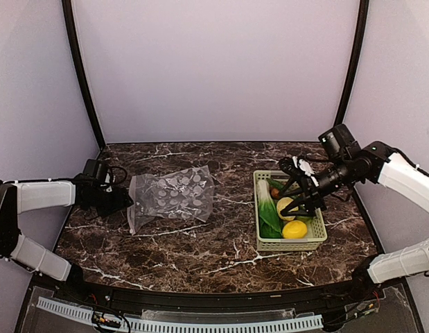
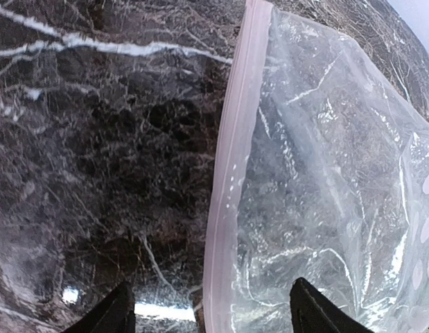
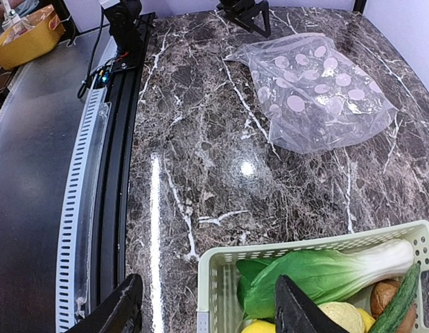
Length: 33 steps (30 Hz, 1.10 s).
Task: Place the food in the zip-top bag and seal the zipper
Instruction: Adjust the zipper food storage bag at the center of the board.
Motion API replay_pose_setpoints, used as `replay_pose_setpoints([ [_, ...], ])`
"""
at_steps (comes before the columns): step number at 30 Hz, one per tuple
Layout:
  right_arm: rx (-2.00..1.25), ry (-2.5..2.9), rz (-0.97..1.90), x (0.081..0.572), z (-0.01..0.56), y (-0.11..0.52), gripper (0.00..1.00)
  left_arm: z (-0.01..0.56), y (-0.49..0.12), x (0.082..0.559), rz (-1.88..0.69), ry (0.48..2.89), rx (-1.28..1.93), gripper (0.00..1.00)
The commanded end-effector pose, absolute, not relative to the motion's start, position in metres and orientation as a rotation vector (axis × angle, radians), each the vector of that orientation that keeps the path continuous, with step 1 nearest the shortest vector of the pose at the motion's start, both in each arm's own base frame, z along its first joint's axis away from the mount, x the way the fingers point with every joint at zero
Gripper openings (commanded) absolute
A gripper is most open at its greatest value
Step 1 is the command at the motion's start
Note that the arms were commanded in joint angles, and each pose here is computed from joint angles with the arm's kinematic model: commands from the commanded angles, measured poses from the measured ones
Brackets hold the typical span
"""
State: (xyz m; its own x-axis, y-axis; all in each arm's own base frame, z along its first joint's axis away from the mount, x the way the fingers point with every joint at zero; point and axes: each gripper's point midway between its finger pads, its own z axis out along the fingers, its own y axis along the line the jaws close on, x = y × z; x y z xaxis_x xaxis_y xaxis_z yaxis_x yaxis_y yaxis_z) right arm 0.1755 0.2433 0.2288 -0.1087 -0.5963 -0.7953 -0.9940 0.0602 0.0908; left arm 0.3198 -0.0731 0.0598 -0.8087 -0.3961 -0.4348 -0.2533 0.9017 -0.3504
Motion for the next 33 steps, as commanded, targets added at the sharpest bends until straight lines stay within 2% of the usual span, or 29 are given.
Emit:
replay_pose_setpoints([
  [1, -1.558, 1.700, 0.933, 0.189, 0.246, 0.257, 0.61, 0.068, -0.082, 0.319, -0.544, 2.425, -0.516, 0.71],
  [12, -1.646, 1.737, 0.781, 0.244, 0.211, 0.324, 0.61, 0.053, -0.092, 0.317, -0.638, 2.418, -0.520, 0.63],
  [19, -1.784, 1.725, 0.772, 0.243, 0.179, 0.374, 0.61, 0.041, -0.092, 0.317, -0.643, 2.418, -0.537, 0.60],
  [25, -1.903, 1.707, 0.764, 0.237, 0.151, 0.406, 0.62, 0.036, -0.095, 0.320, -0.671, 2.409, -0.531, 0.52],
  [33, -1.978, 1.757, 0.800, 0.247, 0.109, 0.439, 0.59, 0.030, -0.101, 0.325, -0.705, 2.408, -0.508, 0.50],
])
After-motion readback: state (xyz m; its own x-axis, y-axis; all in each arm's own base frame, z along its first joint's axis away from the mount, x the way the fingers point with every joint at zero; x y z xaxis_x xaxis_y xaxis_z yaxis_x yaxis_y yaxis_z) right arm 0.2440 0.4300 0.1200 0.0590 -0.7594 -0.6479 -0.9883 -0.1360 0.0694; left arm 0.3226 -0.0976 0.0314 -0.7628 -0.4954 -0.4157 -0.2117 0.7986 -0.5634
